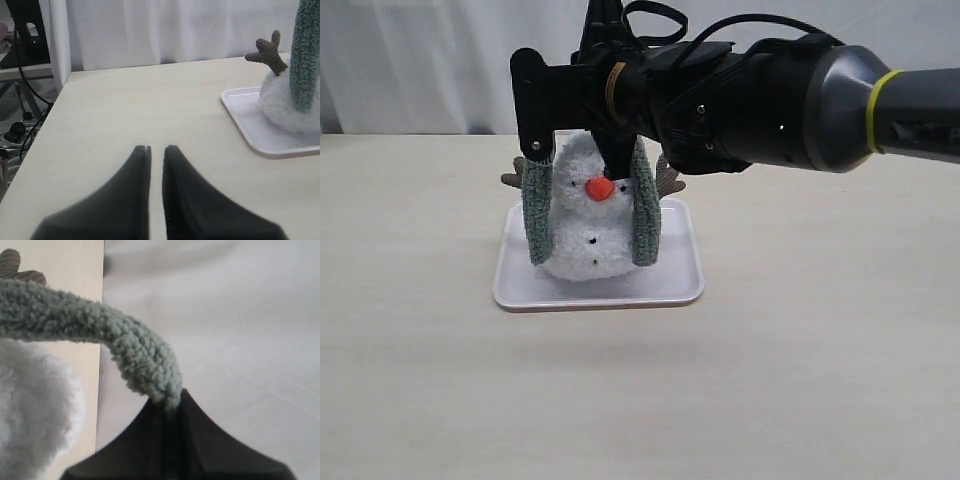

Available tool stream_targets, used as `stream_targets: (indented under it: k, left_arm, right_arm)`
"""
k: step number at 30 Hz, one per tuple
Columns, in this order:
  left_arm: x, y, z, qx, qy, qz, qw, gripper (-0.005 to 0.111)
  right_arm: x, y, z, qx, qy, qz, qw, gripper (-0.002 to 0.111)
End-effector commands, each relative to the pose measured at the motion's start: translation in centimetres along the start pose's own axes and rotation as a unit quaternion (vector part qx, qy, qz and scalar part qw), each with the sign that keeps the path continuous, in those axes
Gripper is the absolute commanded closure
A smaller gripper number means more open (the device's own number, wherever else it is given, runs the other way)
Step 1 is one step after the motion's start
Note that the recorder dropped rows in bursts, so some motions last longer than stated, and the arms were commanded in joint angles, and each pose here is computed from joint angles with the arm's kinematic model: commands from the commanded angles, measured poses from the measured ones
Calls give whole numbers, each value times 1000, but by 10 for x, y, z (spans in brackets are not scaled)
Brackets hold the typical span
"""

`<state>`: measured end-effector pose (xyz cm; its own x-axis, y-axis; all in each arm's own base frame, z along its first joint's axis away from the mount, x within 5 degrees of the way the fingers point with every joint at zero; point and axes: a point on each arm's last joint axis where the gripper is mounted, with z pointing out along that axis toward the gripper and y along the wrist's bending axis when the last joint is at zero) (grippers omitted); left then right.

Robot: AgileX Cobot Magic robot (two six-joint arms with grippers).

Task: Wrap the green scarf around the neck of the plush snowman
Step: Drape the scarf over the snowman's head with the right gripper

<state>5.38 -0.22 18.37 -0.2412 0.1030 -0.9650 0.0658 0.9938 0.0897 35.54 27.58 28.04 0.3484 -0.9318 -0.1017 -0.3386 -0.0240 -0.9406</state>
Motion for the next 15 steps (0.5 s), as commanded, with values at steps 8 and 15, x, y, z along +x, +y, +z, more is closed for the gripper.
stream_targets:
  k: [8, 15]
  left_arm:
    - [0, 0, 0, -2, -6, 0, 1000, 96]
    - [0, 0, 0, -2, -6, 0, 1000, 96]
  right_arm:
    - [14, 30, 29, -26, 33, -36, 998, 104]
    - [19, 34, 33, -27, 39, -16, 999, 104]
